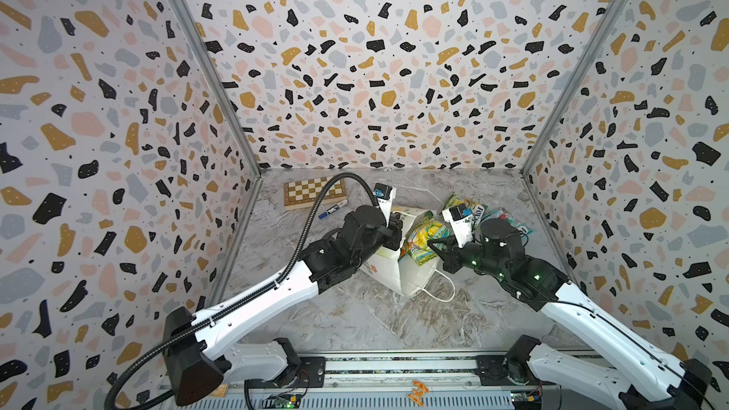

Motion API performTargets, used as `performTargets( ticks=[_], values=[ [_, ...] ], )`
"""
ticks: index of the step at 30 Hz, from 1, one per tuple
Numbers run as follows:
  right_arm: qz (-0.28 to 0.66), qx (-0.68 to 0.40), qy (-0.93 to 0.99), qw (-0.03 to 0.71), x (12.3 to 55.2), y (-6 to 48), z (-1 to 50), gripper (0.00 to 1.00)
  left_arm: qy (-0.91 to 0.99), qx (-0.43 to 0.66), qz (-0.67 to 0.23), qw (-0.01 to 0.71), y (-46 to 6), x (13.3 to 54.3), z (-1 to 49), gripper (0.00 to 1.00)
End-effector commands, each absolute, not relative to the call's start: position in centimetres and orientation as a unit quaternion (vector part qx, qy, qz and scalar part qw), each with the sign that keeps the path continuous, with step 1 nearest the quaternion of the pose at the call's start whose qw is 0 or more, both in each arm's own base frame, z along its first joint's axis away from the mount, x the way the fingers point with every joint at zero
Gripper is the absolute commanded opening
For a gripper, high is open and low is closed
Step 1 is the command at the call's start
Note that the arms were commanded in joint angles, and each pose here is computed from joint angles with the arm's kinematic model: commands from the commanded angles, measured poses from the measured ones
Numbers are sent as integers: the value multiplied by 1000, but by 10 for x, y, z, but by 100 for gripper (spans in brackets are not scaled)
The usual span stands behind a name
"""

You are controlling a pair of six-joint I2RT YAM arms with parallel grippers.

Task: Take the snacks out of the paper bag
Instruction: Pick up the snack from the paper bag.

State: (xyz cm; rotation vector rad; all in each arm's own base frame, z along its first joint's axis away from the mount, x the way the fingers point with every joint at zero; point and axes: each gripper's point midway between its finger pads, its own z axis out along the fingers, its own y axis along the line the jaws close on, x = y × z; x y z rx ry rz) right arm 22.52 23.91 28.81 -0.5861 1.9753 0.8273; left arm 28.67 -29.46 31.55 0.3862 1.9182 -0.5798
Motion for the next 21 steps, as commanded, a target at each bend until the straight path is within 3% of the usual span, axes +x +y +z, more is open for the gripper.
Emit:
performTargets(
  ticks=[1,12,21],
  values=[
    [323,-259,752,513,218,227,337,0,792,147,-245,540,-289,286,330,0],
    [236,-210,741,592,223,179,378,0,791,151,-247,539,-292,286,331,0],
    [99,-108,778,610,250,120,365,0,789,154,-248,540,-292,286,332,0]
  ],
)
